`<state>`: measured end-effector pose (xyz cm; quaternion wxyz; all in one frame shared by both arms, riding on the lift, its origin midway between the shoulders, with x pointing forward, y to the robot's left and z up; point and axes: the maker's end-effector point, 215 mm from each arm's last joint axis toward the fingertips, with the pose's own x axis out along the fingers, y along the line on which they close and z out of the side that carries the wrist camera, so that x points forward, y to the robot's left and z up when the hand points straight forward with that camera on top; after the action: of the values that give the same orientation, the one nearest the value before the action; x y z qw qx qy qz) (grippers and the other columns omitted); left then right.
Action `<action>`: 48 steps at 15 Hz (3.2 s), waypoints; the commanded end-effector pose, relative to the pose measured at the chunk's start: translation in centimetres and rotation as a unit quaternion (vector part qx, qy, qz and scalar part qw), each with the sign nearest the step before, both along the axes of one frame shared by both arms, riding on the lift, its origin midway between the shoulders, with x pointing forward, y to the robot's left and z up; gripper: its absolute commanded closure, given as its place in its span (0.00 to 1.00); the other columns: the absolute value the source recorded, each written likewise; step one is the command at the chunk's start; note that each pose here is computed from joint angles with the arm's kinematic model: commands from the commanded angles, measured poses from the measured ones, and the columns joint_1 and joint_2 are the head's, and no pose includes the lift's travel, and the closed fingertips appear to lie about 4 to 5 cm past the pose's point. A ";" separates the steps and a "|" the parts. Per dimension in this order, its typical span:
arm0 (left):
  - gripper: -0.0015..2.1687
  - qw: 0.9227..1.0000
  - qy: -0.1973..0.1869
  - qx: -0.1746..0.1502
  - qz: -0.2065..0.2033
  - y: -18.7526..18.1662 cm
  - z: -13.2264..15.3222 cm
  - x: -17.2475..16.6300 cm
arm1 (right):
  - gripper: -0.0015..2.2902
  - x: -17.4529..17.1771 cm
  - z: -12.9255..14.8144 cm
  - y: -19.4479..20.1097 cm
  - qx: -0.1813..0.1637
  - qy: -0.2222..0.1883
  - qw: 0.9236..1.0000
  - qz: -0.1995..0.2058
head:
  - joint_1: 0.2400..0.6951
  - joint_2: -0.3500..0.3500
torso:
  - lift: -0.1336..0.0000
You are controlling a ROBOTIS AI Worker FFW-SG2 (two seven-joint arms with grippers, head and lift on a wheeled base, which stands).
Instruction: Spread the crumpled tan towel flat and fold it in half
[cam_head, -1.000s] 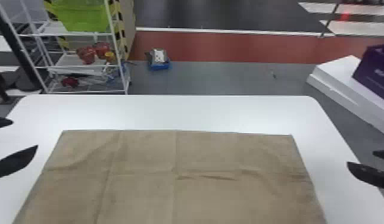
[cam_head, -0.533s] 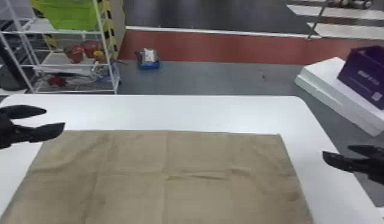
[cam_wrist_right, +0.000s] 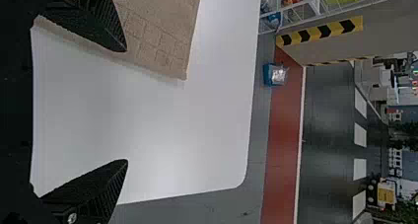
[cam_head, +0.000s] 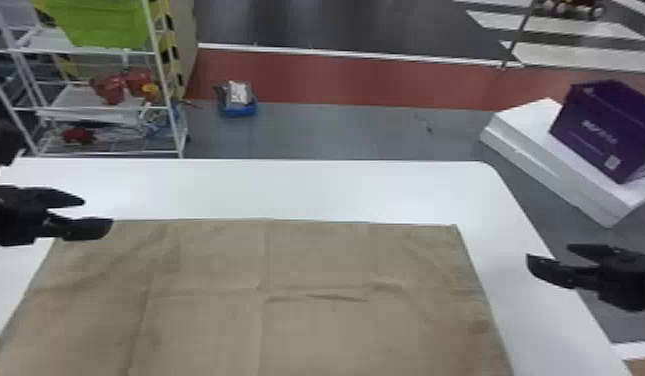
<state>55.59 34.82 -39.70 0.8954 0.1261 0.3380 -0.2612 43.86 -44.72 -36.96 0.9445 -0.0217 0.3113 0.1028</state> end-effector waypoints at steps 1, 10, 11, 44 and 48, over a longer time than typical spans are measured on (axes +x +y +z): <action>0.15 1.000 0.020 0.007 0.010 1.6 -1.5 0.6 | 0.04 -0.1 -0.1 0.0 -0.001 0.001 1.000 0.001 | 1.00 0.34 | 0.08; 0.21 0.997 0.065 0.043 0.028 5.2 -4.0 3.2 | 0.04 -0.7 -0.6 0.1 -0.009 -0.001 1.000 0.011 | 1.00 0.42 | 0.08; 0.22 0.996 0.066 0.043 0.031 5.4 -4.1 3.3 | 0.04 -0.7 -0.6 0.0 -0.011 -0.003 1.000 0.012 | 1.00 0.42 | 0.08; 0.47 0.996 0.055 0.061 0.017 7.3 -5.6 1.6 | 0.06 11.3 -5.3 5.5 -0.018 0.001 0.999 0.026 | 1.00 0.51 | 0.08; 0.47 0.997 0.054 0.060 0.017 7.4 -5.7 1.2 | 0.06 13.0 -7.3 8.0 -0.030 0.014 0.998 0.048 | 1.00 0.56 | 0.08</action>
<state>56.90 42.08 -45.31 0.8703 0.1605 0.4035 -0.2325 56.45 -37.17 -43.41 0.9368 -0.0573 0.3170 0.1368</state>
